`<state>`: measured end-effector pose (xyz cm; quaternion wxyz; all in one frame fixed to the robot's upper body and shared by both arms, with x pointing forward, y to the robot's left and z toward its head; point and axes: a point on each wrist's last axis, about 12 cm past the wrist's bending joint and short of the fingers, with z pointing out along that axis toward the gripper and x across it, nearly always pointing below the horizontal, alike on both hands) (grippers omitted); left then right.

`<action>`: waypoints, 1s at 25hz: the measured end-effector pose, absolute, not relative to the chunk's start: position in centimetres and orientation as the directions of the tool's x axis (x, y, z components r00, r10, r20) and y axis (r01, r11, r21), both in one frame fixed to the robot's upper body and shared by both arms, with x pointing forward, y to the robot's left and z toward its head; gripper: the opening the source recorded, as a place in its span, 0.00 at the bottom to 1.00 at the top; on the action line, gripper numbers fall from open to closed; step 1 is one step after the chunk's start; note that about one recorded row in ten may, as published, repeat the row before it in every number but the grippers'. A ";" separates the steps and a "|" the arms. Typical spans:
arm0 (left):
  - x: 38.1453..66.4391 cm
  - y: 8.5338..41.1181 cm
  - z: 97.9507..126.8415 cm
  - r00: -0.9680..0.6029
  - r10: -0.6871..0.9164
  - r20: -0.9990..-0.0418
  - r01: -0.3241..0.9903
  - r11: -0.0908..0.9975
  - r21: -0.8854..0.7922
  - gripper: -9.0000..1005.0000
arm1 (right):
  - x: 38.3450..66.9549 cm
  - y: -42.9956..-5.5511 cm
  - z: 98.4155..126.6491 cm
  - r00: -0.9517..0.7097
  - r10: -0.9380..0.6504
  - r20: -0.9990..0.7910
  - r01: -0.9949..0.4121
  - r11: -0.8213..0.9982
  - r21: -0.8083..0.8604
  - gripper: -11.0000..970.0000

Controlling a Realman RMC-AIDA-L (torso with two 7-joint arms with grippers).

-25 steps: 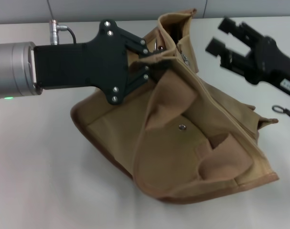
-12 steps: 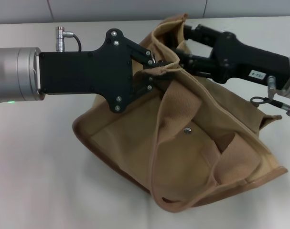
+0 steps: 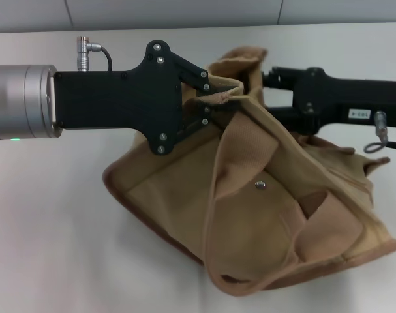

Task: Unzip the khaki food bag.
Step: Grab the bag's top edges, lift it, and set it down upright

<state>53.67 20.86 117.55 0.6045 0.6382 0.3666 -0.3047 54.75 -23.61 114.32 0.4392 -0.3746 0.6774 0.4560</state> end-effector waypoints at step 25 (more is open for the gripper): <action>54.3 20.5 117.8 0.552 0.114 -0.826 0.830 0.018 0.558 0.04 | 50.0 -30.6 113.6 -0.240 0.129 -0.962 -0.912 0.309 0.269 0.86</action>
